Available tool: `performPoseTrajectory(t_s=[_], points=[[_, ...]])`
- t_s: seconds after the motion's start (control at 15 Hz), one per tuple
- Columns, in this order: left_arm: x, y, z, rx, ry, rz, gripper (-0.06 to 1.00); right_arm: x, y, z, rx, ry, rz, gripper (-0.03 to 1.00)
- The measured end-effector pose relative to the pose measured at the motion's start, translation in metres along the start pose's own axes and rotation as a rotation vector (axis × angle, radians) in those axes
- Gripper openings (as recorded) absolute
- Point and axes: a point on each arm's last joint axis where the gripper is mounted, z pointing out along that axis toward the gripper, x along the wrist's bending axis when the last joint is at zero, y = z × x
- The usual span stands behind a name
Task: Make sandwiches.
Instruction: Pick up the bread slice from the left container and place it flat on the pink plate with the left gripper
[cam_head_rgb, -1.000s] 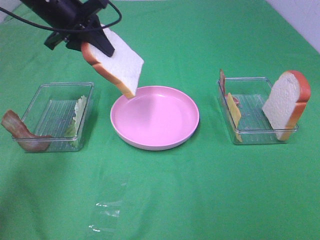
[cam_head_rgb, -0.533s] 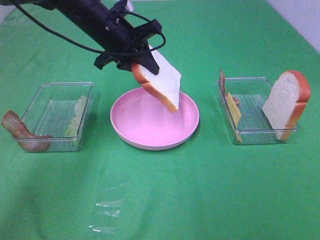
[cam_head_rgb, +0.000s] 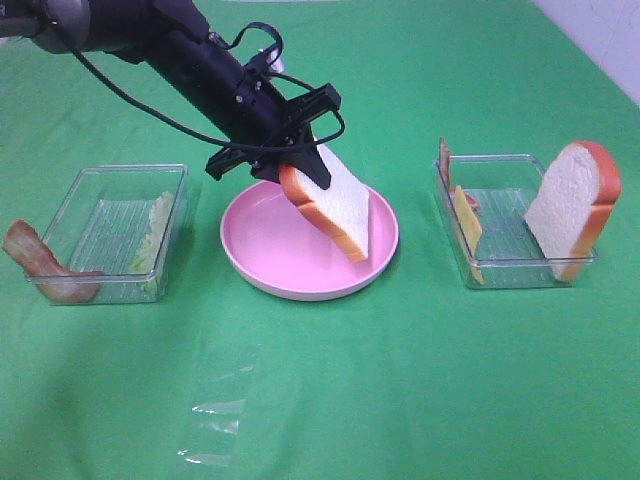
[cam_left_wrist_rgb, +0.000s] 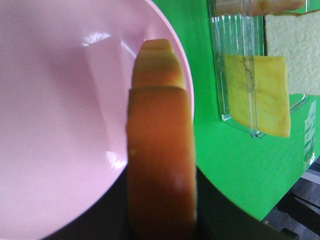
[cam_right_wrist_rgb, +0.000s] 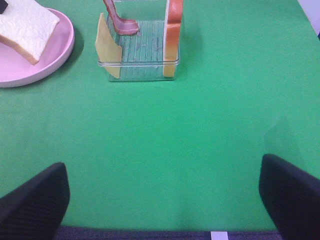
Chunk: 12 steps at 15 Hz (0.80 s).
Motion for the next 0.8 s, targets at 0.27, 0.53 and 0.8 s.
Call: performPoseTrajectory(t_s=[0.27, 0.53, 0.8], points=[[0.007, -0.002, 0.009, 0.031, 0.002, -0.018, 0.19, 0.0, 0.0, 0.0, 0.0, 0.0, 0.0, 0.98], [0.014, -0.003, 0.019, 0.052, 0.007, -0.034, 0.19, 0.0, 0.0, 0.0, 0.0, 0.0, 0.0, 0.98], [0.015, -0.003, 0.019, 0.052, 0.014, -0.029, 0.29, 0.0, 0.0, 0.0, 0.0, 0.0, 0.0, 0.98]])
